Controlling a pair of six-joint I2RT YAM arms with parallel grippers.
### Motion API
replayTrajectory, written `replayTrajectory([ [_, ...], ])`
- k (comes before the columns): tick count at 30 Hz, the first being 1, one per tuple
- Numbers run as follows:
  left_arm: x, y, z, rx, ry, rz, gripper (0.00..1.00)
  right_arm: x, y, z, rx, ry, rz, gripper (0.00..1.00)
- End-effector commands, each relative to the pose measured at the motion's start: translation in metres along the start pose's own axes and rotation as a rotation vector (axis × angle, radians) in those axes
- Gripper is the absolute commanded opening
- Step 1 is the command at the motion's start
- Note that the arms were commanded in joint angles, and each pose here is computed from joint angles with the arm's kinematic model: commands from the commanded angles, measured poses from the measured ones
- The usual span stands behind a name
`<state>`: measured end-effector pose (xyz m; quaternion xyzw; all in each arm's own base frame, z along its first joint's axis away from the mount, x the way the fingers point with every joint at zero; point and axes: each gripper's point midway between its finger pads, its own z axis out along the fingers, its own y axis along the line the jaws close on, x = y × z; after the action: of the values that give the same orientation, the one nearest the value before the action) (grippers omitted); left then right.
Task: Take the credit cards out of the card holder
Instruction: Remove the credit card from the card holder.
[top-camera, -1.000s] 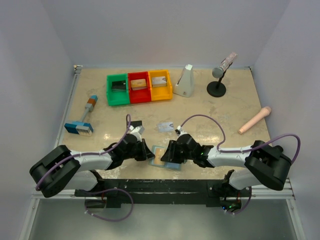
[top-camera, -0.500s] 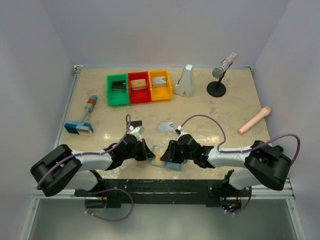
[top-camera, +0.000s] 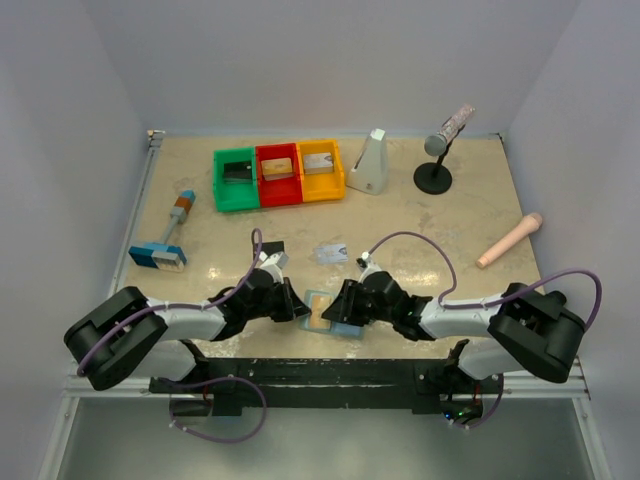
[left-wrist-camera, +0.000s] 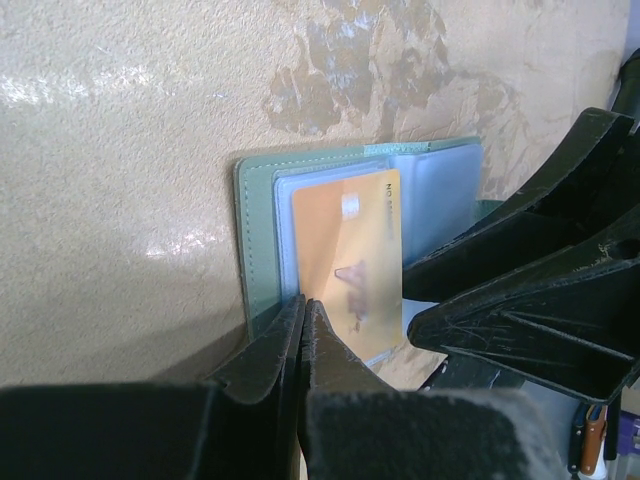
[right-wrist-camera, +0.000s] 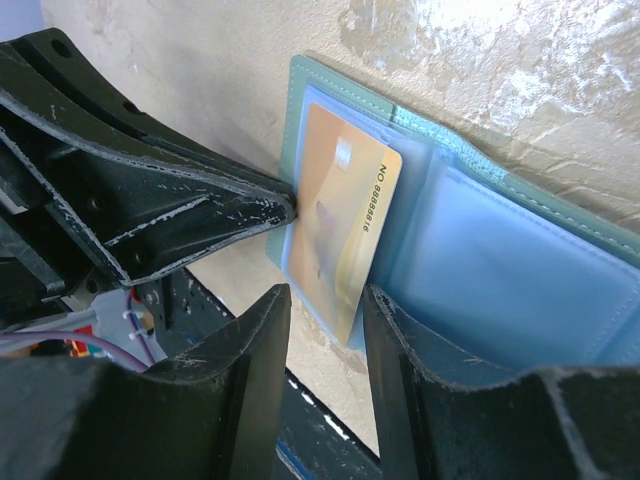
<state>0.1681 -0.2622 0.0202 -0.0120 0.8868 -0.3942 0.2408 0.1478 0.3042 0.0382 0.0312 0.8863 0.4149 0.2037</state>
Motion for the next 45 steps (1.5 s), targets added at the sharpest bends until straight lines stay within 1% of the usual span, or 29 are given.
replayTrajectory([
  [1,0.013,0.015,-0.001,-0.035,0.036,-0.011,0.0,-0.012,0.026,-0.001,-0.107,-0.045,-0.003,0.4],
  [9,0.018,0.015,0.0,-0.019,0.055,-0.019,0.0,-0.014,0.031,0.0,-0.16,-0.05,0.013,0.4],
  [14,0.019,0.015,0.001,-0.015,0.057,-0.022,0.0,-0.008,0.02,0.005,-0.113,-0.019,0.025,0.4],
  [19,0.019,0.014,0.001,-0.012,0.059,-0.022,0.0,-0.008,0.019,0.005,-0.117,-0.019,0.031,0.4],
  [23,0.02,0.014,0.002,-0.006,0.062,-0.025,0.0,-0.009,0.024,0.006,-0.147,-0.018,0.033,0.4],
  [31,0.024,0.013,0.002,0.011,0.072,-0.036,0.0,-0.009,0.043,0.006,-0.275,-0.019,0.036,0.39],
  [37,0.025,0.01,0.003,0.028,0.078,-0.039,0.0,-0.006,0.046,0.008,-0.274,0.009,0.024,0.39],
  [45,0.023,0.012,0.002,0.012,0.069,-0.037,0.0,-0.009,0.039,0.003,-0.23,-0.002,0.008,0.38],
])
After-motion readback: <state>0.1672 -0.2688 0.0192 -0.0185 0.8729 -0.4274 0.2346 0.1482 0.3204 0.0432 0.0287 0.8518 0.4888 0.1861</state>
